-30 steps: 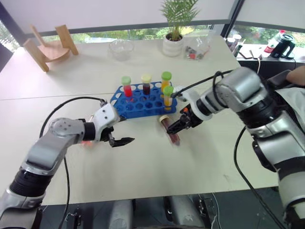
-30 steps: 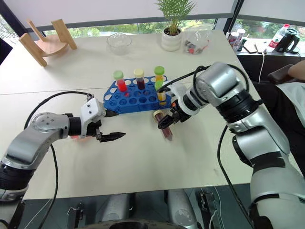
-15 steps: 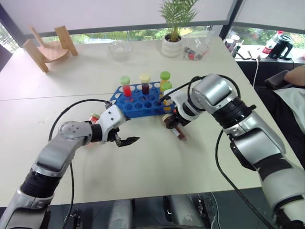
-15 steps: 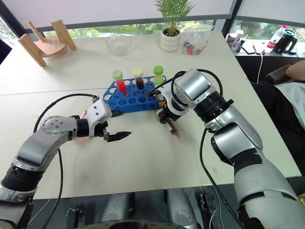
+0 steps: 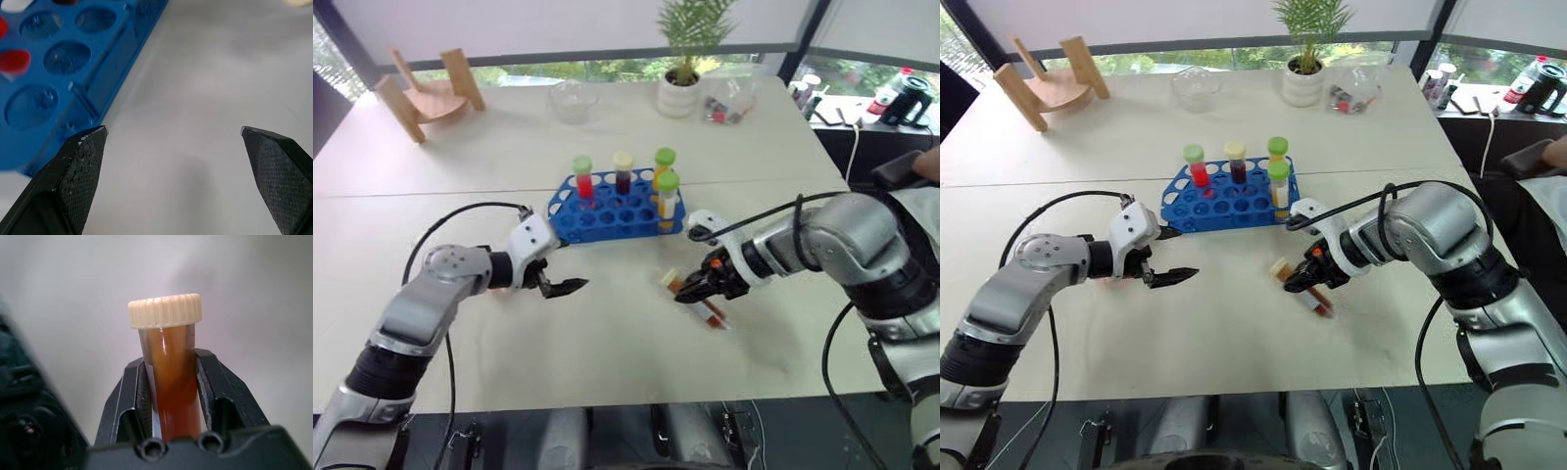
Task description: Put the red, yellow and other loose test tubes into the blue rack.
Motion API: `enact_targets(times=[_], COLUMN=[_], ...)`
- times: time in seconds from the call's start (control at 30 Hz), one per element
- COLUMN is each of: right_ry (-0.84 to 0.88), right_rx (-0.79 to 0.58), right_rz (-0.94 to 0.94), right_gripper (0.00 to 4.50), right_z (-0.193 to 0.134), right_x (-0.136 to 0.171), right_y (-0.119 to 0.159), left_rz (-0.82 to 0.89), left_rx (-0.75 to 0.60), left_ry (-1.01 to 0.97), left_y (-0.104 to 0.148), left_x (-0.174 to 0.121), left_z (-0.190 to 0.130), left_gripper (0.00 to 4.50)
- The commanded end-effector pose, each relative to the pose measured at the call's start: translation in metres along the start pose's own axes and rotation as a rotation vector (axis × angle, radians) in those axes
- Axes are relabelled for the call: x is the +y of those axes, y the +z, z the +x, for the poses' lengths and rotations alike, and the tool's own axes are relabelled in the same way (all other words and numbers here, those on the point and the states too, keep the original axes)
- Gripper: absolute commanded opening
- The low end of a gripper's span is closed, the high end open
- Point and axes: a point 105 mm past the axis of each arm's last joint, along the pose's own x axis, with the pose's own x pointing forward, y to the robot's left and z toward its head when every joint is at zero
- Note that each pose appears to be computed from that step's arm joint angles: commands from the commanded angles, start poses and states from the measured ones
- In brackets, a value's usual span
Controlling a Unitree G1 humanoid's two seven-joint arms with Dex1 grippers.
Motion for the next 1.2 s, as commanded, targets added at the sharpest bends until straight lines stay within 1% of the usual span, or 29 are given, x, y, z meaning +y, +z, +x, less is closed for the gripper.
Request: enact_targets(times=[0.03, 0.07, 0.13, 0.2, 0.23, 0.33, 0.4, 0.47, 0.53, 0.7, 0.97, 1.2], right_ry=[-0.064, -0.088, -0.166, -0.251, -0.342, -0.516, -0.585, -0.661, -0.695, -0.725, -0.76, -0.72], right_rx=[-0.548, -0.624, -0.802, -0.894, -0.952, -1.028, -1.047, -1.041, -1.034, -1.016, -0.963, -0.967], right_rz=[-0.248, -0.223, -0.235, -0.264, -0.244, -0.226, -0.218, -0.172, -0.152, -0.174, -0.169, -0.176], right_gripper=[0.86, 0.86, 0.86, 0.86, 0.86, 0.86, 0.86, 0.86, 0.86, 0.86, 0.86, 0.86], right_z=[-0.01, -0.007, 0.0, 0.008, 0.014, 0.031, 0.036, 0.041, 0.045, 0.055, 0.065, 0.075], right_x=[0.019, 0.018, 0.016, 0.015, 0.007, -0.004, -0.01, -0.023, -0.029, -0.032, -0.043, -0.042], right_y=[0.07, 0.077, 0.096, 0.106, 0.112, 0.118, 0.118, 0.113, 0.111, 0.108, 0.095, 0.094], left_rz=[0.002, -0.001, 0.0, 0.004, 0.005, 0.002, 0.0, 0.004, 0.003, 0.0, -0.005, -0.01], left_rx=[-0.035, -0.036, -0.018, -0.001, 0.008, 0.024, 0.034, 0.045, 0.046, 0.044, 0.039, 0.038], left_ry=[0.042, 0.044, 0.047, 0.051, 0.055, 0.061, 0.066, 0.061, 0.06, 0.065, 0.072, 0.073], left_y=[0.015, 0.016, 0.016, 0.016, 0.017, 0.019, 0.019, 0.019, 0.019, 0.018, 0.016, 0.013], left_x=[0.026, 0.03, 0.038, 0.045, 0.048, 0.055, 0.057, 0.056, 0.055, 0.054, 0.051, 0.048], left_z=[-0.02, -0.023, -0.028, -0.033, -0.037, -0.044, -0.047, -0.049, -0.049, -0.048, -0.046, -0.042], left_gripper=[4.5, 4.5, 4.5, 4.5, 4.5, 4.5, 4.5, 4.5, 4.5, 4.5, 4.5, 4.5])
